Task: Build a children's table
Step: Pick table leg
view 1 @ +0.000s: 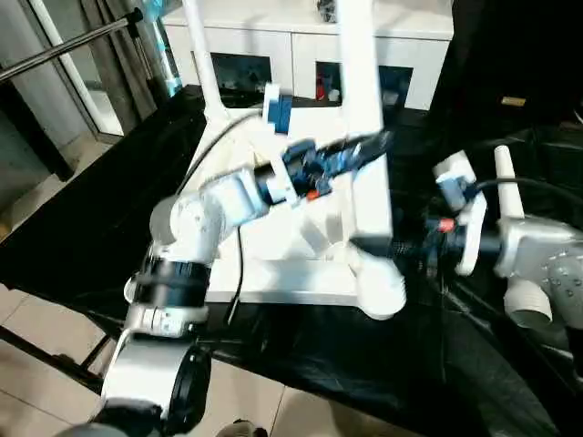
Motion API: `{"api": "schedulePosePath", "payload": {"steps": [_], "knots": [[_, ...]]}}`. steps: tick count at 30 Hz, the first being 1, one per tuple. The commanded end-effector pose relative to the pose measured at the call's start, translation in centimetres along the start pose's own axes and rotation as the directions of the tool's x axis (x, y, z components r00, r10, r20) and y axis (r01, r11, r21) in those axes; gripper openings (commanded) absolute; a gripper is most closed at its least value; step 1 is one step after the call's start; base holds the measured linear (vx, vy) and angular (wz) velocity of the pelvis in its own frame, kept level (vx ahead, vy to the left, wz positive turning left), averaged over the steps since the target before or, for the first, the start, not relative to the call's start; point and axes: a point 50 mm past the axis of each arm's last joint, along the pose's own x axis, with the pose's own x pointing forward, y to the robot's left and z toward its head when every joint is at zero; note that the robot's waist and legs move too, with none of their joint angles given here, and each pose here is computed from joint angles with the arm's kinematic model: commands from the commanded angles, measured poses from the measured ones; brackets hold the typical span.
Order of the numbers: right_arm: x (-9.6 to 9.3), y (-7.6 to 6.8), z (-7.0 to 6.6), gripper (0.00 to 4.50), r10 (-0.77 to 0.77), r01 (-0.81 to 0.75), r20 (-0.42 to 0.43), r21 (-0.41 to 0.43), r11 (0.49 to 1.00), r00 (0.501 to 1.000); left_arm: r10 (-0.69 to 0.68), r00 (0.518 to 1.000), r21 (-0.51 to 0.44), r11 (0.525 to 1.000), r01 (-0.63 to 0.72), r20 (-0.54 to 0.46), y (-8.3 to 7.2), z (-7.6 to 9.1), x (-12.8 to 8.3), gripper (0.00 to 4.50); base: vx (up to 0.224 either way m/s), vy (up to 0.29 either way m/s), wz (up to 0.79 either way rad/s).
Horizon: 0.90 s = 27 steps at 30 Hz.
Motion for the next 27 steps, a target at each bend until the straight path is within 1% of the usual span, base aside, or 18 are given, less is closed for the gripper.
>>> {"api": "schedulePosePath", "payload": {"steps": [1, 2, 4, 5, 6, 11, 12, 14, 15, 18, 19, 20, 21, 22, 23, 25, 26, 27], "knots": [[0.4, 0.5, 0.1, 4.02, 0.038, -0.038, -0.021, -0.003, 0.999, 0.999, -0.03, 1.0, 0.013, 0.999, 0.03, 0.01, -0.3, 0.5, 0.2, 1.81, 0.0, 0.0, 0.0], [0.7, 0.4, 0.0, 3.73, 0.028, -0.028, -0.035, -0.001, 1.0, 0.999, -0.035, 0.999, 0.01, 0.999, 0.035, 0.01, -0.3, 0.4, 0.3, 1.81, 0.0, 0.0, 0.0], [0.9, 0.1, -0.1, 3.65, 0.012, -0.012, -0.041, -0.001, 1.0, 0.999, -0.043, 0.999, 0.012, 0.999, 0.043, 0.006, -0.3, 0.4, 0.2, 1.81, 0.0, 0.0, 0.0], [0.9, 0.0, -0.1, 3.46, 0.006, -0.006, -0.041, 0.0, 1.0, 0.999, -0.044, 0.999, 0.013, 0.999, 0.044, 0.004, -0.3, 0.4, 0.2, 1.8, 0.0, 0.0, 0.0], [0.9, -0.1, -0.1, 3.46, 0.002, -0.002, -0.038, 0.0, 1.0, 0.999, -0.046, 0.999, 0.014, 0.999, 0.045, 0.004, -0.3, 0.4, 0.2, 1.8, 0.0, 0.0, 0.0], [1.1, -0.2, -0.1, 2.92, -0.011, 0.011, -0.029, -0.004, 1.0, 1.0, -0.046, 0.999, 0.018, 0.999, 0.046, 0.004, -0.2, 0.3, 0.0, 1.8, 0.0, 0.0, 0.0], [1.1, -0.2, -0.1, 2.92, -0.011, 0.011, -0.029, -0.004, 1.0, 1.0, -0.046, 0.999, 0.018, 0.999, 0.046, 0.004, -0.2, 0.3, 0.0, 1.8, 0.0, 0.0, 0.0], [1.2, -0.3, -0.2, 2.76, -0.021, 0.021, -0.031, -0.006, 1.0, 0.999, -0.047, 0.999, 0.018, 0.999, 0.047, 0.003, -0.2, 0.2, -0.1, 1.8, 0.0, 0.0, 0.0], [1.2, -0.3, -0.2, 2.57, -0.024, 0.024, -0.029, -0.007, 1.0, 0.999, -0.047, 0.999, 0.015, 0.999, 0.047, 0.003, -0.2, 0.2, -0.2, 1.8, 0.0, 0.0, 0.0], [1.4, -0.3, -0.1, 2.32, -0.041, 0.04, -0.014, -0.01, 0.999, 0.999, -0.047, 0.999, 0.011, 0.999, 0.047, 0.002, -0.3, 0.0, -0.3, 1.8, 0.0, 0.0, 0.0], [1.6, -0.4, 0.0, 2.32, -0.057, 0.057, 0.0, -0.012, 0.998, 0.998, -0.036, 0.999, 0.03, 0.999, 0.035, 0.001, -0.2, 0.0, -0.4, 1.8, 0.0, 0.0, 0.0], [1.7, -0.5, 0.2, 2.23, -0.076, 0.076, 0.009, -0.018, 0.997, 0.997, -0.001, 1.0, 0.046, 0.999, 0.001, 0.0, 0.0, 0.0, -0.3, 2.15, 0.0, 0.0, 0.0], [1.9, -0.6, 0.3, 2.13, -0.102, 0.102, 0.019, -0.022, 0.995, 0.995, 0.026, 1.0, 0.043, 0.999, -0.026, 0.007, 0.2, -0.1, -0.3, 2.36, 0.0, 0.0, 0.0], [2.3, -0.9, 0.6, 2.05, -0.149, 0.15, 0.034, -0.034, 0.988, 0.988, 0.072, 0.997, 0.043, 0.996, -0.072, 0.02, 0.5, -0.1, -0.2, 2.5, 0.0, 0.0, 0.0], [2.4, -0.9, 0.6, 1.99, -0.164, 0.166, 0.038, -0.039, 0.985, 0.986, 0.085, 0.996, 0.043, 0.995, -0.086, 0.024, 0.5, -0.1, -0.3, 2.53, 0.0, 0.0, 0.0], [3.2, -1.2, 0.8, 1.96, -0.252, 0.255, 0.051, -0.062, 0.965, 0.966, 0.265, 0.964, 0.086, 0.96, -0.266, 0.026, 1.5, -0.4, 0.0, 2.59, 0.0, 0.0, 0.0], [3.3, -1.3, 0.8, 1.94, -0.269, 0.273, 0.055, -0.068, 0.96, 0.961, 0.319, 0.947, 0.098, 0.942, -0.32, 0.027, 1.8, -0.5, 0.0, 2.72, 0.0, 0.0, 0.0], [3.5, -1.4, 0.8, 1.94, -0.285, 0.289, 0.059, -0.067, 0.955, 0.957, 0.386, 0.922, 0.113, 0.916, -0.386, 0.018, 2.3, -0.7, 0.1, 2.72, 0.0, 0.0, 0.0]]}}
